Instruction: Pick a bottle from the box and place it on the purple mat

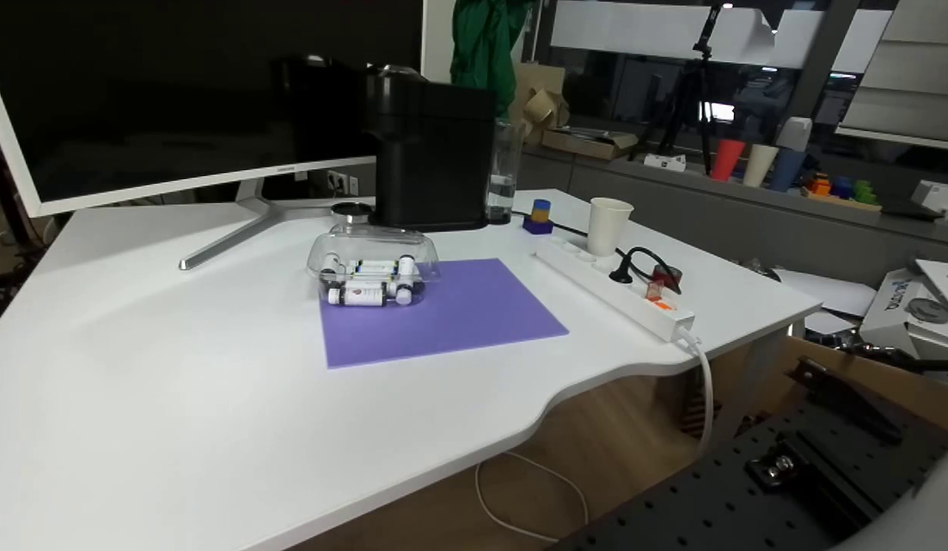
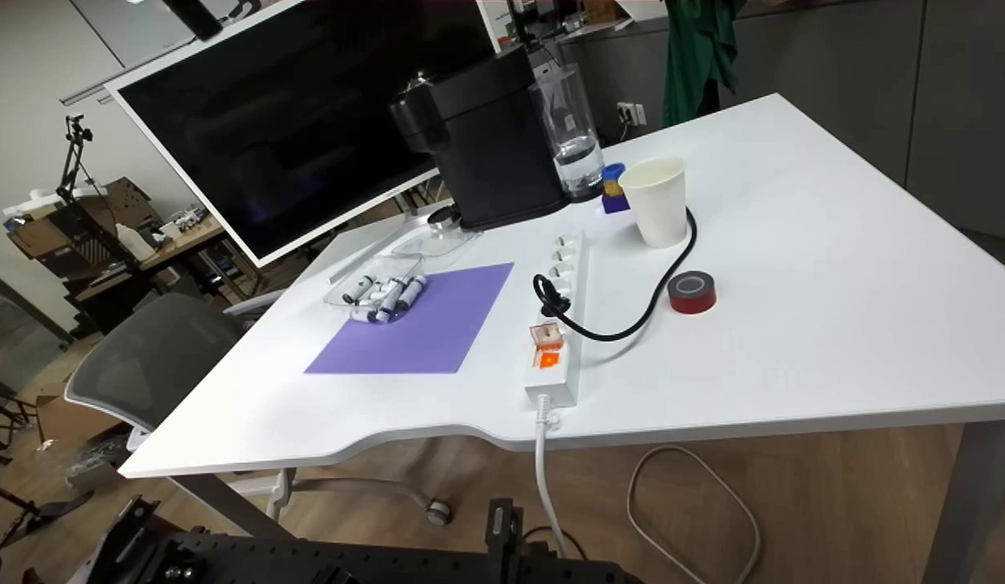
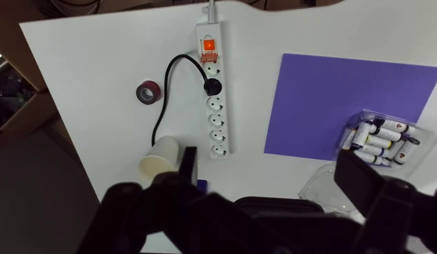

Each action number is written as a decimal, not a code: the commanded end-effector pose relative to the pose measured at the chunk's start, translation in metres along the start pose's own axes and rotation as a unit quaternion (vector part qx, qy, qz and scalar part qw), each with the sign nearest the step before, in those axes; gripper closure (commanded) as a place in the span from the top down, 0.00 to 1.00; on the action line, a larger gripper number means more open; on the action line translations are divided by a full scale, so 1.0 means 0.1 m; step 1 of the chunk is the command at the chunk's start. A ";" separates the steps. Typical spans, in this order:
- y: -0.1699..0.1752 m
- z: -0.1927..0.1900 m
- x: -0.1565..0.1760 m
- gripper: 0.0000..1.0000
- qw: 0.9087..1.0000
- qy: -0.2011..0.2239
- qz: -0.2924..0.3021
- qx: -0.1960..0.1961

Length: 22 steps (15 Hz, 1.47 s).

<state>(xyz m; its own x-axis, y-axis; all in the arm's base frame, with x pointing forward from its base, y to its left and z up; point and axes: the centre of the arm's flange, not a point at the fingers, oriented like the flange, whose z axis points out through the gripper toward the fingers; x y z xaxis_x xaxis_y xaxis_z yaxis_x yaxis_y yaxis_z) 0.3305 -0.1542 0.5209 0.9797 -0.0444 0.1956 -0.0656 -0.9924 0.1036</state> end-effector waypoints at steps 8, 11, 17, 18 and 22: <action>-1.68 1.29 0.68 1.00 0.985 -0.087 -0.150 0.017; -1.76 1.34 0.60 1.00 0.982 -0.086 -0.170 0.019; -1.79 1.40 0.61 1.00 0.981 -0.087 -0.173 0.020; -1.78 1.39 0.61 1.00 0.981 -0.086 -0.173 0.020; -2.00 1.57 0.86 1.00 0.993 -0.072 -0.091 0.035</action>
<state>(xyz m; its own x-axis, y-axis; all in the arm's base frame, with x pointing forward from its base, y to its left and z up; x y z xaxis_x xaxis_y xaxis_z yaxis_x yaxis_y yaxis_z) 0.4304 0.0067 0.3762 0.9660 0.2584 -0.0073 0.2581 -0.9624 0.0853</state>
